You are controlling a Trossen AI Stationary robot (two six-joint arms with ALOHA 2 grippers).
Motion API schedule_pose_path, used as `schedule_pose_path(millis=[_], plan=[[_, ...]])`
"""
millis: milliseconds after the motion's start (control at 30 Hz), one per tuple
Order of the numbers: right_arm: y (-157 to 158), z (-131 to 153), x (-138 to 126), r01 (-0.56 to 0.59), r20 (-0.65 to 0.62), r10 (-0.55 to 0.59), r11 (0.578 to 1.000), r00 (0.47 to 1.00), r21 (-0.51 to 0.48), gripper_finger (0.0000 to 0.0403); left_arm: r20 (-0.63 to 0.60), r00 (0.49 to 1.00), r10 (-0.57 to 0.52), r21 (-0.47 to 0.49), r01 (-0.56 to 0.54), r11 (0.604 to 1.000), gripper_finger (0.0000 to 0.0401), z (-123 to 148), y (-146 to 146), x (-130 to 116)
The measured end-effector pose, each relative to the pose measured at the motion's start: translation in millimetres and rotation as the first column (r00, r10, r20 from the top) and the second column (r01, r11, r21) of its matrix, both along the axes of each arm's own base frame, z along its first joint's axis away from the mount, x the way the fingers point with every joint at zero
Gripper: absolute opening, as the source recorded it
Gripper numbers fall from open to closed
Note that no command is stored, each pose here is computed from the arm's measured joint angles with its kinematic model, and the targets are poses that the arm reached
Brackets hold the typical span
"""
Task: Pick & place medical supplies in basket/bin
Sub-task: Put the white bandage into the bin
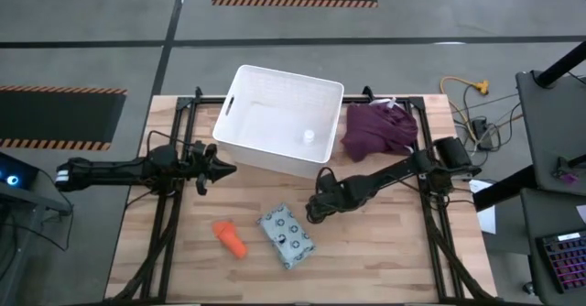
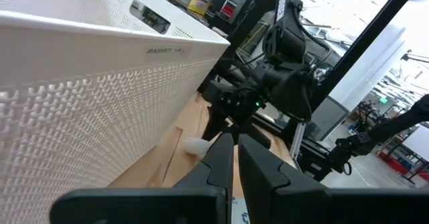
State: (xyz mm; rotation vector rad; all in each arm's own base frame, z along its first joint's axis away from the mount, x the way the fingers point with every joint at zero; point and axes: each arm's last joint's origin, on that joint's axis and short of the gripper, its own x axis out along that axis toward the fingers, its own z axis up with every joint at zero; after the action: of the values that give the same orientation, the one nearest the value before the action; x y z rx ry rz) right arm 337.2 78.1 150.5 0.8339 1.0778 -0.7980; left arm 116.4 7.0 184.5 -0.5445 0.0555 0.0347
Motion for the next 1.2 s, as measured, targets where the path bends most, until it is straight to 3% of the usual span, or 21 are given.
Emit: schedule_pose_path(millis=[133,200,300,400,467,567,667,733,800,900,1000,1067,1200], plan=[[2.0,6.9,-1.5,-0.065,-0.006,0.065,0.995,0.998,0.071,0.0086,-0.003,1.000,0.000,0.000,0.000,1.000,0.0006,-0.3,0.0,0.3],[4.4,15.3,0.1,-0.153,0.017,0.152,0.982,0.988,0.114,0.0065,-0.004,1.000,-0.001,0.000,0.001,1.000,0.0006,-0.4,0.0,0.4],[8.5,37.1,5.5,-0.324,0.109,0.310,0.934,0.945,0.154,0.0045,-0.005,1.000,-0.003,0.000,0.003,1.000,0.0006,-0.5,0.0,0.4],[11.7,63.4,11.1,-0.484,0.209,0.454,0.866,0.866,0.126,0.0042,-0.005,1.000,-0.003,-0.001,0.003,1.000,0.0006,-0.5,0.0,0.4],[13.6,85.5,16.4,-0.592,0.296,0.554,0.805,0.778,0.050,0.0046,-0.005,1.000,-0.003,0.000,0.003,1.000,0.0006,-0.5,0.0,0.4],[15.7,124.6,25.0,-0.701,0.409,0.691,0.696,0.596,-0.155,0.0052,-0.005,1.000,-0.003,0.000,0.003,1.000,0.0006,-0.5,-0.1,0.4],[14.2,161.0,33.5,-0.702,0.446,0.783,0.604,0.433,-0.379,0.0052,-0.007,1.000,-0.002,-0.001,0.002,1.000,0.0006,-0.6,0.0,0.5],[9.5,182.5,37.6,-0.635,0.412,0.816,0.575,0.405,-0.516,0.0052,-0.009,1.000,-0.002,-0.001,0.002,1.000,0.0006,-0.8,0.0,0.8],[1.8,203.9,40.3,-0.522,0.356,0.819,0.565,0.450,-0.638,0.0050,-0.011,1.000,-0.003,-0.001,0.003,1.000,0.0006,-1.1,0.0,1.0],[-13.5,223.7,39.4,-0.355,0.254,0.740,0.557,0.623,-0.751,0.0049,-0.014,1.000,-0.002,-0.001,0.002,1.000,0.0006,-1.4,0.0,1.2],[-31.0,228.7,34.8,-0.242,0.186,0.589,0.570,0.786,-0.785,0.0049,-0.016,1.000,-0.002,-0.001,0.002,1.000,0.0006,-1.5,0.1,1.4],[-42.9,228.0,31.8,-0.227,0.175,0.529,0.609,0.831,-0.760,0.0049,-0.017,1.000,-0.002,-0.001,0.002,1.000,0.0006,-1.6,0.0,1.4],[-63.9,217.8,26.3,-0.258,0.168,0.467,0.713,0.868,-0.652,0.0049,-0.017,1.000,-0.002,-0.001,0.002,1.000,0.0006,-1.6,0.0,1.4]])
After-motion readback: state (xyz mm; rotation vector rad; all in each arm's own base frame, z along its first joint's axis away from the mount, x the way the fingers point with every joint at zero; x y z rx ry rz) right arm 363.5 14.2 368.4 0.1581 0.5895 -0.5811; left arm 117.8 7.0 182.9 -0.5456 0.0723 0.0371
